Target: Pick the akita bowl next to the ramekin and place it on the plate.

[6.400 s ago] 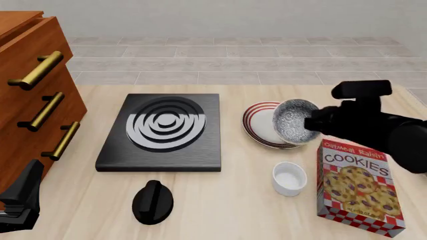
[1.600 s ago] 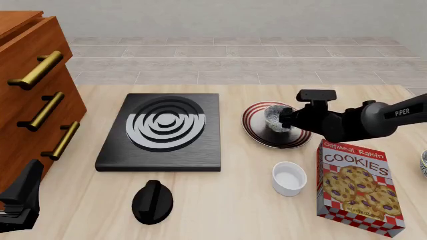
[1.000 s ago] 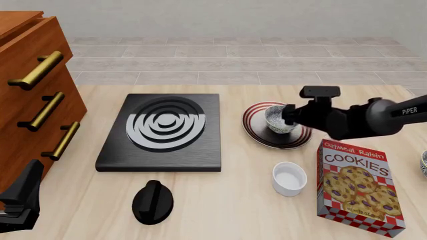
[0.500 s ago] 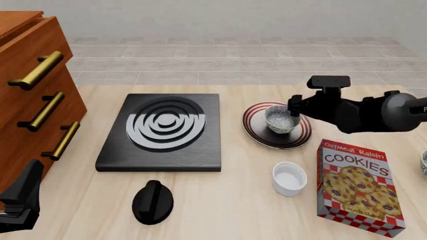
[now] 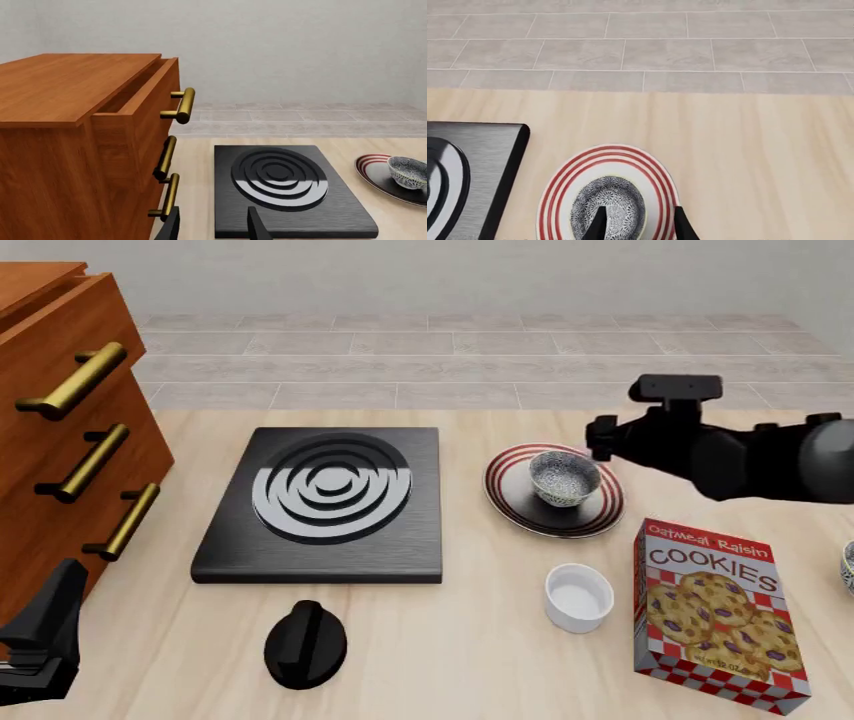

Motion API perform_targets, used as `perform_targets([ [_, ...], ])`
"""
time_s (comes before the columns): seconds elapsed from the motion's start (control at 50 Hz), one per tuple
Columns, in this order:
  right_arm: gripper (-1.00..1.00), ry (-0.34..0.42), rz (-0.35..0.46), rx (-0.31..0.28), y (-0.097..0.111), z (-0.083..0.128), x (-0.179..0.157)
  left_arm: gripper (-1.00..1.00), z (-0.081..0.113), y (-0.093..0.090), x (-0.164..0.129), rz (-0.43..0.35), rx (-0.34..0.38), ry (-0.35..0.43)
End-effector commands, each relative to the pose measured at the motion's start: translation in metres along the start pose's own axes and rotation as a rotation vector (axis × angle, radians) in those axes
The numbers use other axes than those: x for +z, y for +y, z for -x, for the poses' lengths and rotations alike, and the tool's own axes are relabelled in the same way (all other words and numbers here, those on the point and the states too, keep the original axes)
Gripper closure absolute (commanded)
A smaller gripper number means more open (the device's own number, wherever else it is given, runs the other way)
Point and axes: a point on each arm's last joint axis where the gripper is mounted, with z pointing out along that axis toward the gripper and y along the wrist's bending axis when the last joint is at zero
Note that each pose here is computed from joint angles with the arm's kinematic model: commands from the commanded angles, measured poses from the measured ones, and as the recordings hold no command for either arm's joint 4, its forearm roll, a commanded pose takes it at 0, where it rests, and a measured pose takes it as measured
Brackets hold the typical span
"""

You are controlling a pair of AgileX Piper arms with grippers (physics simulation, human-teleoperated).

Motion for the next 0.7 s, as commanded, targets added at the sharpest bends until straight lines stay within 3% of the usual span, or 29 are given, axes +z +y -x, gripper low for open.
perform_targets([
  [0.02, -1.00, -0.014, -0.004, 0.005, -0.002, 0.005, -0.010, -1.00, 0.000, 0.000, 0.000, 0.000, 0.000, 0.000],
  [0.7, -1.00, -0.060, -0.004, 0.024, -0.002, 0.016, -0.044, -1.00, 0.000, 0.000, 0.000, 0.000, 0.000, 0.000],
])
